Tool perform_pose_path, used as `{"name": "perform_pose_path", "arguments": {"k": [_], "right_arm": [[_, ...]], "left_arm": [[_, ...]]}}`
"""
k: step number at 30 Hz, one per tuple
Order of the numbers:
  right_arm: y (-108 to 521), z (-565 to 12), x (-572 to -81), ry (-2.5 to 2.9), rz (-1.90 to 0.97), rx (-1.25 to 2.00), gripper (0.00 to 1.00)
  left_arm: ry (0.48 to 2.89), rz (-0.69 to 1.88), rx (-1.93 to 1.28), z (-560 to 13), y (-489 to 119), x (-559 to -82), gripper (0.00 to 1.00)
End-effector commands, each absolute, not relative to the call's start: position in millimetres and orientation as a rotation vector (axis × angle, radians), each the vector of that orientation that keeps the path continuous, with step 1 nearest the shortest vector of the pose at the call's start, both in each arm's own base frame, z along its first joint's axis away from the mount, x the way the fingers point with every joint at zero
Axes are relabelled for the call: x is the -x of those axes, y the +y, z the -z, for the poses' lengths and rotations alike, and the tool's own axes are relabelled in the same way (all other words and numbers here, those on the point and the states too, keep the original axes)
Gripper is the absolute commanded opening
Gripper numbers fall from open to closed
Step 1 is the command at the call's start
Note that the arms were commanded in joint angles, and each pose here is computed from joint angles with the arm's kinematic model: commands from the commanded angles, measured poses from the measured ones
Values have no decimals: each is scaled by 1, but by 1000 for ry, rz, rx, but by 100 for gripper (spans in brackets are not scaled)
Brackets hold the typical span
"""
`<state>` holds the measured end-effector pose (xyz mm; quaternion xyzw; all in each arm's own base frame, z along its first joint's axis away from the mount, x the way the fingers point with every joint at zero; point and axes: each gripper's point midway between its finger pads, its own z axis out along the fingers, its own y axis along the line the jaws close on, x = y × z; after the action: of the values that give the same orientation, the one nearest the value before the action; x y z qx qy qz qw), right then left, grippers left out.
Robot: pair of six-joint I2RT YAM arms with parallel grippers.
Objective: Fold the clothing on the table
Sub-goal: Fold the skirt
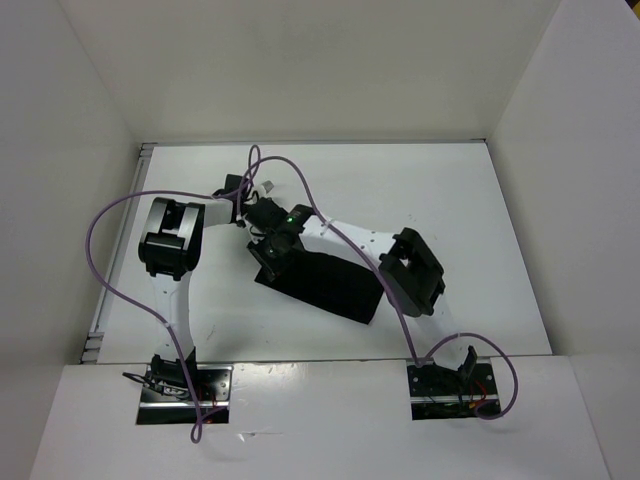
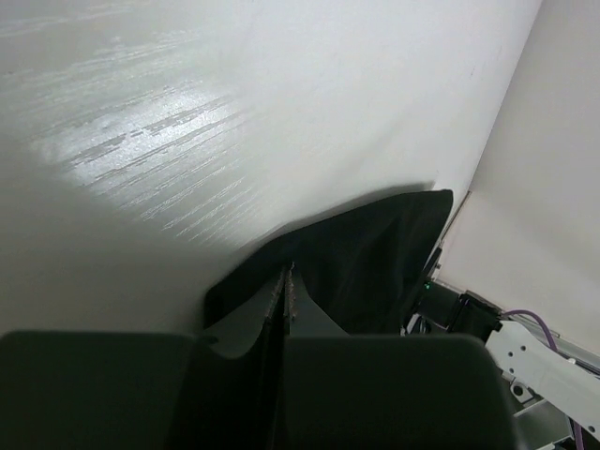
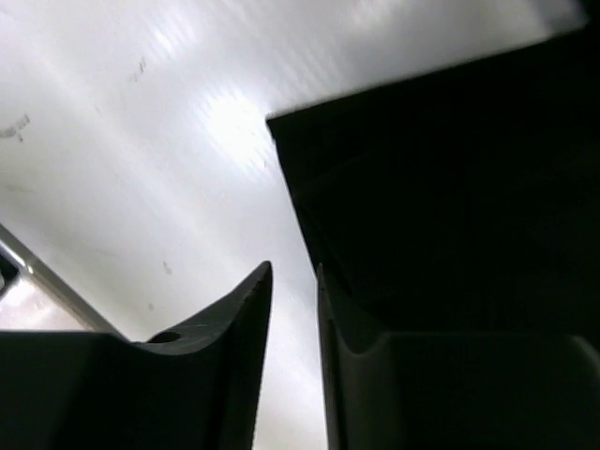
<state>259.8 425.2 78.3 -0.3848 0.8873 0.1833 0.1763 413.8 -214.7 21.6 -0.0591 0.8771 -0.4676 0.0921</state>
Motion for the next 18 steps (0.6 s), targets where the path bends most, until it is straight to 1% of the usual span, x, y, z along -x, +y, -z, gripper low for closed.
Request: {"name": "perform_pose_path", "arguments": {"k": [1,3,5,7,8,9,11,13,14,15,18], "right_arm": [[413,-91,-236,2561,-547,1149,33],[405,-100,-234,2559,-517,1140,34],[390,-112,-232,2567,-479,1066,34],[367,-119,-241,2570,-418,960,34],[360,-120,-245,2586,-416,889,34],[337,-108,-252,2636,-350,813,34],[319,-115,-263,2637,-342,650,30],[289,-101,-268,2685,-279,531,30],[281,-104,-271,2682,-273,454,30],[270,-94,-266,2714,-249,428,30],[252,-76,-263,2775,-218,354,29]], "left_arm": [[2628,1347,146,-8,-214,-413,2],[2628,1347,146,-8,-214,-413,2],[2628,1347,146,-8,-214,-413,2],[2616,1358,134,-14,-215,-413,2],[2607,1378,138,-22,-216,-411,2],[2574,1375,113,-37,-216,-414,2],[2541,1376,101,-54,-216,-413,2],[2492,1363,79,-81,-215,-410,2],[2474,1350,70,-90,-214,-409,2],[2436,1351,26,-111,-218,-403,2],[2397,1323,-3,-135,-218,-393,3]]}}
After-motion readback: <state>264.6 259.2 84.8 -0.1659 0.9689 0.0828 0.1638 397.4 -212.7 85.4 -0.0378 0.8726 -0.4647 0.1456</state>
